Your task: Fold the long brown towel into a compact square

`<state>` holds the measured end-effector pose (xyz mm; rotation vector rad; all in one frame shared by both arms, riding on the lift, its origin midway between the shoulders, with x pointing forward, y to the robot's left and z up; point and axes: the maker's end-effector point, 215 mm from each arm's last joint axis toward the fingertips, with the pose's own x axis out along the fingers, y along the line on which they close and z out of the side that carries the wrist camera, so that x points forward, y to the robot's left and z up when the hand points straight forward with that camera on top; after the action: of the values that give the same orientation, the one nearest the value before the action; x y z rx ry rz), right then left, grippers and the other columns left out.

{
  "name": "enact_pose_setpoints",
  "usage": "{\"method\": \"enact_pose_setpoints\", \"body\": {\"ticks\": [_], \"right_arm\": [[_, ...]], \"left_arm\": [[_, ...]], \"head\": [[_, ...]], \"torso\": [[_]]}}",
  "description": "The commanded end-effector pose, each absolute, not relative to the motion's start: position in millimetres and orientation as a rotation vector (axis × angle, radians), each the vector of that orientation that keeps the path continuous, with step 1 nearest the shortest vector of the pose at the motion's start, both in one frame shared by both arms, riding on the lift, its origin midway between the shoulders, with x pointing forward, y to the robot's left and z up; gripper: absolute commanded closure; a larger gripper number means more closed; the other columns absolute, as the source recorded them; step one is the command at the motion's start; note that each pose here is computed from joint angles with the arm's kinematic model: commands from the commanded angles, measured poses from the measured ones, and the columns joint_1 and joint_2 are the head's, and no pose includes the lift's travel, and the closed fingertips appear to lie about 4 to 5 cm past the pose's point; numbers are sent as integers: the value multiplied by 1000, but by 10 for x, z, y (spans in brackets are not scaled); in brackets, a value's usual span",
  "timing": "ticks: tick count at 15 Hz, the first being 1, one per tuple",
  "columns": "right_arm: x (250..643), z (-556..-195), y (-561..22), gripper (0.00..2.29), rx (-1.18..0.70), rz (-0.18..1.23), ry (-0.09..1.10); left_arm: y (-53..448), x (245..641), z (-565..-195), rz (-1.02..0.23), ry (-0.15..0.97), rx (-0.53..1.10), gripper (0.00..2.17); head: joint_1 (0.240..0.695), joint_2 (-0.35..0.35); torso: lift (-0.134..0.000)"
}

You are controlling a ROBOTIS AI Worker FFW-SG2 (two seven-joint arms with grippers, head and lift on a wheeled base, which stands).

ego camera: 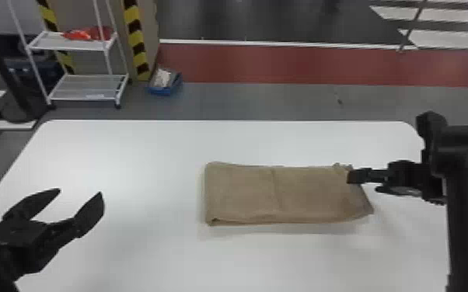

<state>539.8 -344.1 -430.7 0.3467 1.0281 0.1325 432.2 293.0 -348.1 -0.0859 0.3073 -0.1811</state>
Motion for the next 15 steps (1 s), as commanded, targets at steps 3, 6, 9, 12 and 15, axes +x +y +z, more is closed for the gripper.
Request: {"method": "enact_pose_setpoints", "body": {"ticks": [3,6,9,12,15], "right_arm": [[5387,-4298,-3440,194,344,132,1035],[5370,-4303,-3448,194,330,126,1044],[5369,-4300,-3489,194,322,118,1044],[5342,-4389,-3473,194,301,118,1067],[5333,-4508,-3412,194,269,132,1086]], "left_arm": [[2861,4470,-3301,-121,214,-101,151],[2937,4558,-3308,-77,178,-96,151],[3028,4584,-3351,-35,159,-92,151],[3029,4587,-3368,-36,161,-93,151],[3043,4564,-3375,-39,162,-91,151]], "head": [[695,-60],[695,-59],[695,-54],[695,-51],[695,-49]], "torso": [[-125],[-125],[-125],[-125],[-125]]}}
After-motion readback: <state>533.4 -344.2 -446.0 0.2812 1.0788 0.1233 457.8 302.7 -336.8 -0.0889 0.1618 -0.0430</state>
